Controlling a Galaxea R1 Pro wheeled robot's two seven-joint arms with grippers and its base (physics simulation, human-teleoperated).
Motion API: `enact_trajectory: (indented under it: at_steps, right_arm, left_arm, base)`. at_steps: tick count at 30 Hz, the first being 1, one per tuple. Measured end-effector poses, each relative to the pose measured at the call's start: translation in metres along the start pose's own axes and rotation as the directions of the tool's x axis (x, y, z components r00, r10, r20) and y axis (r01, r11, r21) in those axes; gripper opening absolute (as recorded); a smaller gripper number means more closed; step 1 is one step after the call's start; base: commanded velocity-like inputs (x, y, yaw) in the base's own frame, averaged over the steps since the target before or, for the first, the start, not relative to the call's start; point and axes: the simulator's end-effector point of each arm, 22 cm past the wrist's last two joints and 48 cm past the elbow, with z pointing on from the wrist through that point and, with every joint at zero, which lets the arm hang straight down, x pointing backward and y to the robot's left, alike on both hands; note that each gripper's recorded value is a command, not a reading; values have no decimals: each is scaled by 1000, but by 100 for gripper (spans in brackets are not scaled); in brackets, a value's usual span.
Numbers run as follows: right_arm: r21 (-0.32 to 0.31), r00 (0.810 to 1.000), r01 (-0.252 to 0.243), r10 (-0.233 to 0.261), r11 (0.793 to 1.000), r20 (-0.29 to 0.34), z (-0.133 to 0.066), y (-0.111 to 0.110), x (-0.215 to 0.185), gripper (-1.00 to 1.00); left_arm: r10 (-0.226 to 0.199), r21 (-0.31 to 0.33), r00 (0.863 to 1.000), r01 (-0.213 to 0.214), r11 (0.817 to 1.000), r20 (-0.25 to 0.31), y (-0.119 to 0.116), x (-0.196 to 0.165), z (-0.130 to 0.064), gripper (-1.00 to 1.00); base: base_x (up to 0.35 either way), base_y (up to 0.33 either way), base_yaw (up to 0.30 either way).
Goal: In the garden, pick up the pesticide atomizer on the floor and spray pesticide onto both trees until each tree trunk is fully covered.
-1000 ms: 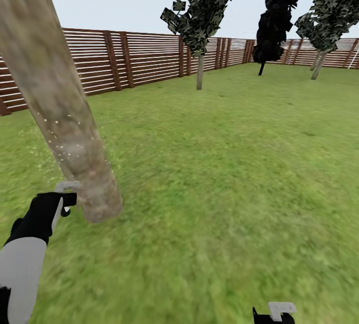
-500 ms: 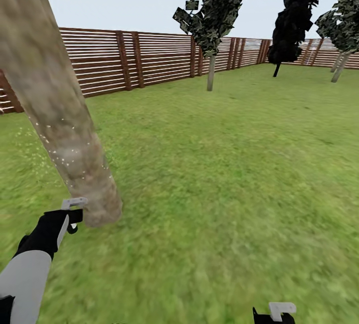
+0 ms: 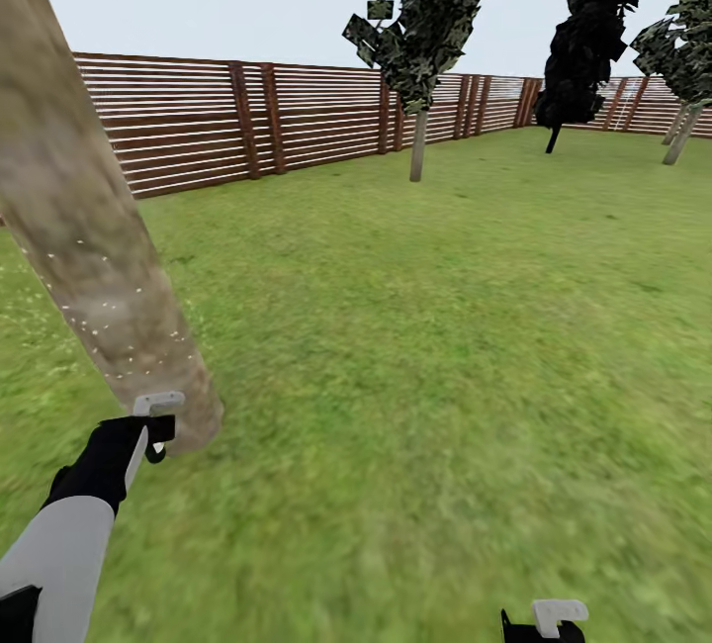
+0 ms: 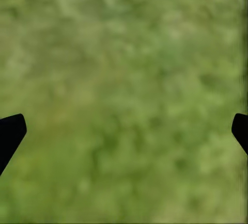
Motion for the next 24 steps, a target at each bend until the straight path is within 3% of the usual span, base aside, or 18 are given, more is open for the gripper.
enact_trajectory:
  at_steps: [4, 18, 24]
  right_arm:
    - [-1, 1000, 0, 0, 1000, 0, 0, 0, 0, 100]
    - [-2, 1000, 0, 0, 1000, 0, 0, 2, 0, 100]
    - [-2, 1000, 0, 0, 1000, 0, 0, 1, 0, 100]
  left_arm:
    - [3, 1, 1000, -3, 1000, 0, -1, 0, 0, -100]
    - [2, 1, 1000, -2, 1000, 2, -1, -1, 0, -100]
    - [-2, 2, 1000, 2, 1000, 1, -1, 0, 0, -100]
  base:
    - [224, -213, 105]
    - [177, -227, 269]
    - [37, -269, 46]
